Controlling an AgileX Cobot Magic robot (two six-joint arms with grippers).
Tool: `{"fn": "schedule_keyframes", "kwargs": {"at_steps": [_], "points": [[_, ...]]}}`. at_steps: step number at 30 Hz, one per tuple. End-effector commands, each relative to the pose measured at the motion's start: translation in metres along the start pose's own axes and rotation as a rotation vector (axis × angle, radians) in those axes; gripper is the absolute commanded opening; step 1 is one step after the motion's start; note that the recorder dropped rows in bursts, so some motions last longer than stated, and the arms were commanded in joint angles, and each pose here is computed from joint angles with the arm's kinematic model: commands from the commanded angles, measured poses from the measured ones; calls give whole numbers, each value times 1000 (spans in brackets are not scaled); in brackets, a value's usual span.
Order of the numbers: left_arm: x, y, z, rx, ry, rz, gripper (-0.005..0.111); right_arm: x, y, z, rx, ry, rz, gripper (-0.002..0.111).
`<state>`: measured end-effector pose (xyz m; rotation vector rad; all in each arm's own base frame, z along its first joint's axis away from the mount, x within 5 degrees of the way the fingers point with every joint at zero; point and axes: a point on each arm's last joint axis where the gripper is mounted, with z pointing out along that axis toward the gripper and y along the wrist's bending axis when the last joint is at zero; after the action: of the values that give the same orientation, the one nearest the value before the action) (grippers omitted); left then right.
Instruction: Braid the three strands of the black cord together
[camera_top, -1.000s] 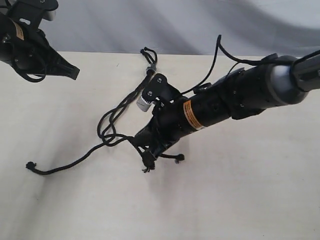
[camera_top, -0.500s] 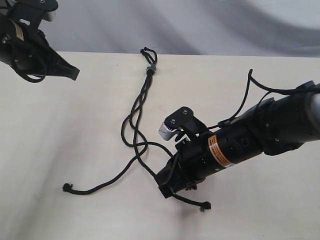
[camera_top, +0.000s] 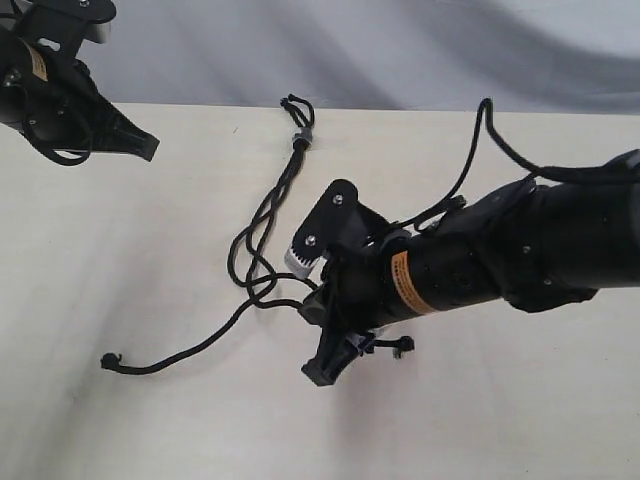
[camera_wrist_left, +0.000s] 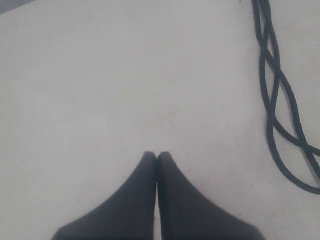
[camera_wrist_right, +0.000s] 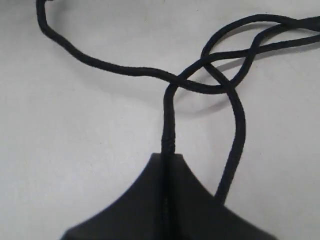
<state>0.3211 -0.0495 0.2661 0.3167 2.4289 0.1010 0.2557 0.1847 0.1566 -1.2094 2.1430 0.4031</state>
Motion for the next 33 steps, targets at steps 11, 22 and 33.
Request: {"fn": "schedule_keyframes", "kwargs": {"at_steps": [11,22,33], "points": [[0,0,-1,6,0,-20,0,-14,42,16,189,97,-682,0],[0,-1,0,9,-21,-19,0,-24,68,15,334,126,-839,0],[0,-1,0,9,-21,-15,0,-55,60,19,383,96,-984,0]]}}
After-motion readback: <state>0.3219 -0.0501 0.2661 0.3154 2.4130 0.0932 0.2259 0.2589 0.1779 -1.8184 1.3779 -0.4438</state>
